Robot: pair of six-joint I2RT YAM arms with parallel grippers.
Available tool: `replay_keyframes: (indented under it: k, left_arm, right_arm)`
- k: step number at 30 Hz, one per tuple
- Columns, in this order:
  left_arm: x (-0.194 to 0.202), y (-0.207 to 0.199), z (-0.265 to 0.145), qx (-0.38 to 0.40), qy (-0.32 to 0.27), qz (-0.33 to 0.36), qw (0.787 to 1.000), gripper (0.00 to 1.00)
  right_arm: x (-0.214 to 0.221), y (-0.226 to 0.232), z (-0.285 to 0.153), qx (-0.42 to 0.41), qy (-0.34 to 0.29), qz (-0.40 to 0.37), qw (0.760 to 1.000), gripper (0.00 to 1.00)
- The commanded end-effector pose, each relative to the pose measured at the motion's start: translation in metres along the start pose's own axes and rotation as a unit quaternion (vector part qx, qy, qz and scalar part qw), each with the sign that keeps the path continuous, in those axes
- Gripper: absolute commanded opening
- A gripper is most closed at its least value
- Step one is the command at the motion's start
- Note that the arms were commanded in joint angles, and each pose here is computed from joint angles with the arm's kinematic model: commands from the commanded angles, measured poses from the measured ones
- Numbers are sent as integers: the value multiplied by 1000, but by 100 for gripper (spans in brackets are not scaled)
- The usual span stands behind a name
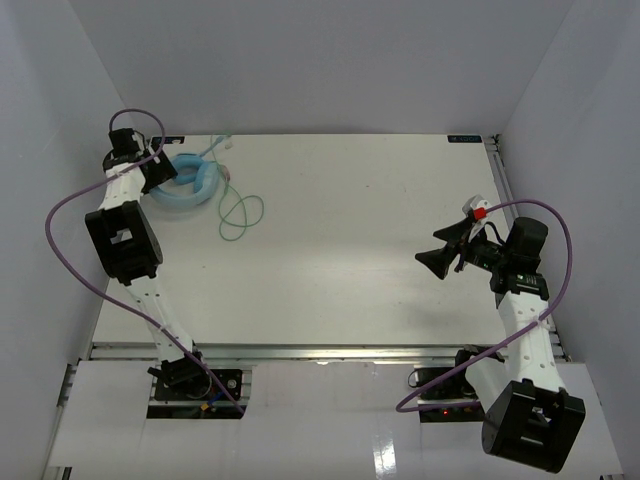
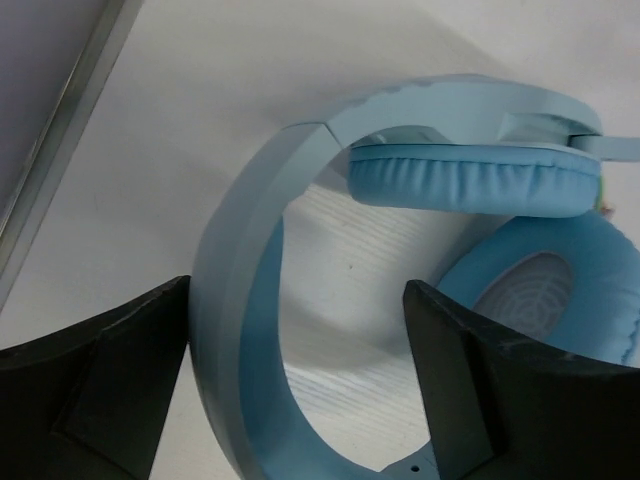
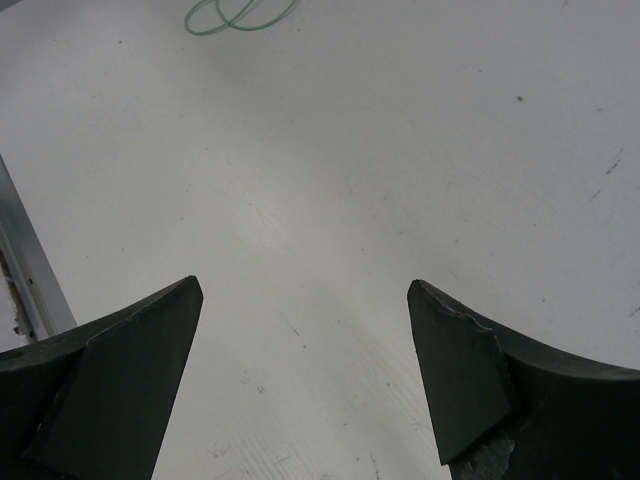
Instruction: Wrap the headphones
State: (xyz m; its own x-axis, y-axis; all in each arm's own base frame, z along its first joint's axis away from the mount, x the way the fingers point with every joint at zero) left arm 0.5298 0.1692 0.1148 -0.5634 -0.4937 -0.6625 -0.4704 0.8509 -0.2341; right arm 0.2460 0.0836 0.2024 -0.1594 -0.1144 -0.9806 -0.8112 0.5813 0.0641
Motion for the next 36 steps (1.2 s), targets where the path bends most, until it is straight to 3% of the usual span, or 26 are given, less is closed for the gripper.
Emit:
replay_keyframes:
  k: [1, 7, 21, 25, 30, 36]
  left_arm:
    - [-18, -1, -9, -14, -14, 18, 1000, 90]
    - [-16, 14, -4, -51, -13, 33, 998, 83]
    - [1, 16, 6, -55, 10, 44, 997, 64]
    - [-1, 11, 4, -52, 7, 48, 997, 51]
    - [-5, 5, -3, -45, 1, 44, 998, 21]
    - [-19, -10, -25, -12, -17, 33, 999, 1]
  right_arm:
    - [-15, 1, 0, -8, -7, -18, 1000, 90]
    - [-15, 1, 1, -11, -7, -17, 1000, 90]
    - [-14, -1, 0, -3, -4, -19, 1000, 90]
    - [-14, -1, 0, -1, -4, -21, 1000, 90]
    - [-14, -2, 0, 3, -3, -23, 1000, 90]
    - [-13, -2, 0, 5, -2, -29, 1000, 90]
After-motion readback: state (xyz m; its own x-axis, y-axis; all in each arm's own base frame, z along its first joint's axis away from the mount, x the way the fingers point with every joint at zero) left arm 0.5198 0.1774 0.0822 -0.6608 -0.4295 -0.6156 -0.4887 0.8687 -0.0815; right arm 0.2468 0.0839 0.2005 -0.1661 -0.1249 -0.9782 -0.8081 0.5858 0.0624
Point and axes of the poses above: each gripper's point midway between its finger pads, its own z axis out along the fingers, its own y axis along the line the jaws close on, x = y × z, the point moved 2 cm from there along -z, back along the fingers, and after that the axes turned 3 degrees about -z, right-handed, at the moved point
